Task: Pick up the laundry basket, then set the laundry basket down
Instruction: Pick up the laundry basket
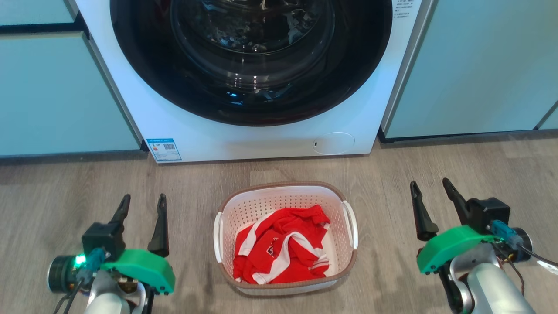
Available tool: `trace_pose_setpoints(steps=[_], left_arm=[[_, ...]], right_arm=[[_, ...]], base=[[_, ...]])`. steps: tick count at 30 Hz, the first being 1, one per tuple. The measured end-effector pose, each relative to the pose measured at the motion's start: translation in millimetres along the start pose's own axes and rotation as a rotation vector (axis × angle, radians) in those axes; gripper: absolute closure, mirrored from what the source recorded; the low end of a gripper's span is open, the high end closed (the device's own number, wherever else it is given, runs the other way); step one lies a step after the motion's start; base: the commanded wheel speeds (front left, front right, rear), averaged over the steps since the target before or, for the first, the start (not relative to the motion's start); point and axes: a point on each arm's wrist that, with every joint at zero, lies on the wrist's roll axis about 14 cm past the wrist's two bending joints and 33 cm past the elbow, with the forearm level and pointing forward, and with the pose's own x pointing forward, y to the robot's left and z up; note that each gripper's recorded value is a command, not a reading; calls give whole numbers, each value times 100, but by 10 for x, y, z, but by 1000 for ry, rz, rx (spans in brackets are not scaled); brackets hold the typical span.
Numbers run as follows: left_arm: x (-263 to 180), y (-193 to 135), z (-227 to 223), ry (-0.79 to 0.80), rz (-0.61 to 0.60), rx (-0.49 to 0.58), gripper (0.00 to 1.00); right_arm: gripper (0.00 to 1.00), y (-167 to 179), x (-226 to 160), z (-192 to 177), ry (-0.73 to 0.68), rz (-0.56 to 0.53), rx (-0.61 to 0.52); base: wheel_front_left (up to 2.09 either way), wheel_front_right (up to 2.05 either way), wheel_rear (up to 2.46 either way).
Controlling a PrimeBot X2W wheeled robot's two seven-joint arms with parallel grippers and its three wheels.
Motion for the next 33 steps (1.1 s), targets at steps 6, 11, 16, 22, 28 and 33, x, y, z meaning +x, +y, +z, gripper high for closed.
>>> trace_pose_setpoints(steps=[6,11,16,22,28,33], left_arm=[[14,-3,-36,7,-2,-1,0],[49,9,-114,29,2,-9,0],[141,21,-203,45,7,-9,0],[369,17,-303,62,-5,-15,0],[647,-12,-521,103,-26,-34,0],[832,-101,-714,139,-49,-57,0]], right_arm=[[0,10,12,-52,15,4,1],[0,6,65,-115,35,9,-10],[0,-23,197,-86,27,8,-14],[0,-77,326,-204,56,1,-14],[0,-138,557,-340,83,-2,-14],[0,-188,688,-506,117,-7,-10]], base=[[0,0,0],[0,0,0],[0,0,0],[0,0,0],[0,0,0],[0,0,0]])
